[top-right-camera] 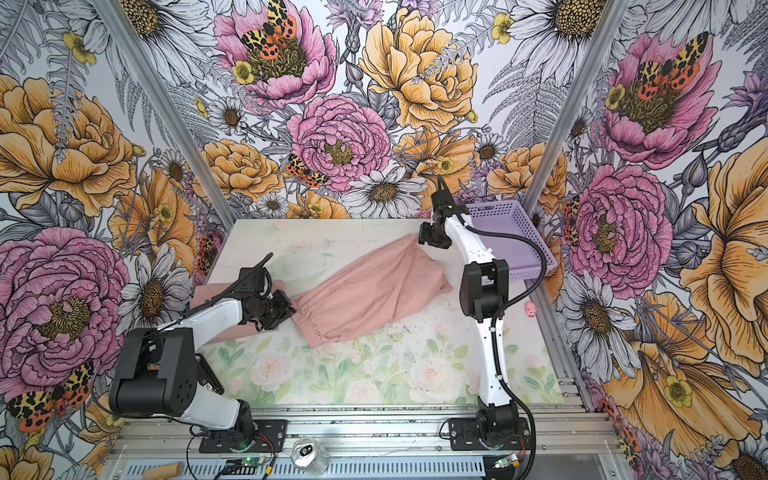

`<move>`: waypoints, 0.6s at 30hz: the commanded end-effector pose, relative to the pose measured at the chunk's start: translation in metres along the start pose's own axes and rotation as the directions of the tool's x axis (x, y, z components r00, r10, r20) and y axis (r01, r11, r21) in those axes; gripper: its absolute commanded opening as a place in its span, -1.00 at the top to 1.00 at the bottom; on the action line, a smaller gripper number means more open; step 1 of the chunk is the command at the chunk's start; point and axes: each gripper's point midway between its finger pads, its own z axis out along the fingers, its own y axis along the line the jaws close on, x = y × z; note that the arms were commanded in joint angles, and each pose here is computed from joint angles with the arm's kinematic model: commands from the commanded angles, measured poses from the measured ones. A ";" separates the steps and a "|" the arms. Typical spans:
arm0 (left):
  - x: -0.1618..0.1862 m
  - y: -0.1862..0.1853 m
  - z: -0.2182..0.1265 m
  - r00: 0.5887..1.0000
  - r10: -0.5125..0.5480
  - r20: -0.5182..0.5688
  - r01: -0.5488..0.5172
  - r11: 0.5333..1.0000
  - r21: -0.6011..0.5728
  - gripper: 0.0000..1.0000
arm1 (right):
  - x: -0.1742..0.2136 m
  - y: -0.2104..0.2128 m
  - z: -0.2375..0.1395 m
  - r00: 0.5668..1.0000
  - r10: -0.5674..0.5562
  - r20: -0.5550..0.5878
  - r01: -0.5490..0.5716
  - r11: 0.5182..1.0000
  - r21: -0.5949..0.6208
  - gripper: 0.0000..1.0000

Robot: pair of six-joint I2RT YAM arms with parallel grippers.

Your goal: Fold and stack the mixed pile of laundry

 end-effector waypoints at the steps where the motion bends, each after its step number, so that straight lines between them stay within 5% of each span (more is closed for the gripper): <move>1: -0.015 0.001 -0.001 0.999 0.030 0.034 -0.029 0.999 -0.028 0.96 | 0.010 -0.014 -0.039 0.999 -0.026 0.032 0.026 1.000 -0.002 -0.23; 12: -0.023 -0.003 0.011 0.998 0.059 -0.014 -0.059 0.997 -0.047 0.86 | 0.066 -0.014 -0.018 0.999 -0.025 -0.045 0.016 0.983 -0.184 -0.23; 16: -0.029 -0.005 0.012 0.998 0.060 -0.015 -0.061 0.997 -0.049 0.85 | 0.075 -0.012 -0.014 0.998 -0.022 -0.066 0.008 0.979 -0.203 0.15; 18: -0.030 -0.005 0.013 0.998 0.059 -0.018 -0.060 0.997 -0.049 0.86 | 0.081 -0.013 -0.020 0.997 -0.015 -0.070 0.000 0.978 -0.207 0.60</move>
